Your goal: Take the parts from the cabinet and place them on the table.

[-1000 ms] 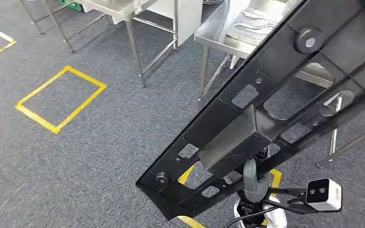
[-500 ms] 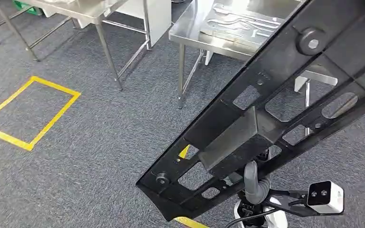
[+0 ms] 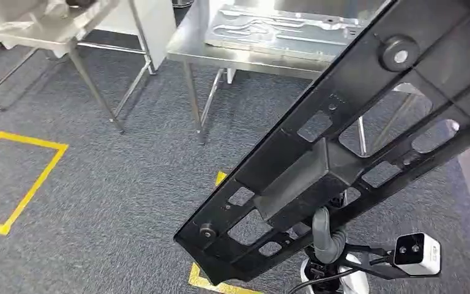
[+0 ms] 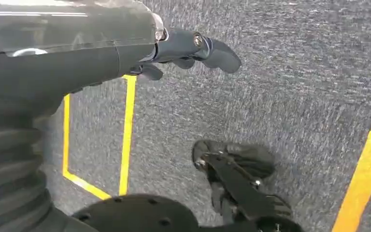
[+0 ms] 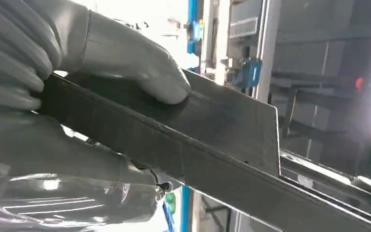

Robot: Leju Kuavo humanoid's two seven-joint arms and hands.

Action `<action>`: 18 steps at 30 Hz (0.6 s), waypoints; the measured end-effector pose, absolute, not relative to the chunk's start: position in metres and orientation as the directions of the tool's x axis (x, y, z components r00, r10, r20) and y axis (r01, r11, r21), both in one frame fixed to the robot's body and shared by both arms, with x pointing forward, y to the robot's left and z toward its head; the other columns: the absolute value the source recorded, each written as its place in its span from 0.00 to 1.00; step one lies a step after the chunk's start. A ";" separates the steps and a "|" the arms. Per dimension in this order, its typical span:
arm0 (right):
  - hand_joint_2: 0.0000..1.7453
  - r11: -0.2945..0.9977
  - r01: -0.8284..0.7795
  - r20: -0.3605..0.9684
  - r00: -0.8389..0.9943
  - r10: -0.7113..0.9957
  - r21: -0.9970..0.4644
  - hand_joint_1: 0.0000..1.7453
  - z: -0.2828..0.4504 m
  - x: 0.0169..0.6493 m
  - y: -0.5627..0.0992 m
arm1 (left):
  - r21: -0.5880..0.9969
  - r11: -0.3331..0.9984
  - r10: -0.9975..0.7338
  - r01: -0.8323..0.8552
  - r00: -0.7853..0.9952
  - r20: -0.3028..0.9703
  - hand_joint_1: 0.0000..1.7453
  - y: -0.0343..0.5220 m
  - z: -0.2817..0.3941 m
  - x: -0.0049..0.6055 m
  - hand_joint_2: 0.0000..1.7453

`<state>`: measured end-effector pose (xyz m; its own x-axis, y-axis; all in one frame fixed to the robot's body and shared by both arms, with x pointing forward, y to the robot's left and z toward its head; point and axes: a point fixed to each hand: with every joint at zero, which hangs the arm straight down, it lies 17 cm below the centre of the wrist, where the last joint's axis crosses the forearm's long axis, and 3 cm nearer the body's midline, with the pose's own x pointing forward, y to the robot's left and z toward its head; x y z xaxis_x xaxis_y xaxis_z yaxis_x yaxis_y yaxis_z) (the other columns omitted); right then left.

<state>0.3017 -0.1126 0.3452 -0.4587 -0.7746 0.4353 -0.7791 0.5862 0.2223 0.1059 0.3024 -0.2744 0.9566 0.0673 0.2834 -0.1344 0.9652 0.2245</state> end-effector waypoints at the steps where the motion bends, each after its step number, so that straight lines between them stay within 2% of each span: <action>1: 1.00 0.587 -0.778 0.436 -0.460 -0.774 0.223 1.00 0.345 0.302 -0.113 | 0.227 0.964 0.068 -0.136 0.956 0.285 0.00 0.304 -0.274 0.107 1.00; 18: 1.00 0.597 -0.770 0.440 -0.467 -0.767 0.225 1.00 0.345 0.306 -0.114 | 0.228 0.964 0.067 -0.139 0.953 0.296 0.00 0.305 -0.273 0.110 1.00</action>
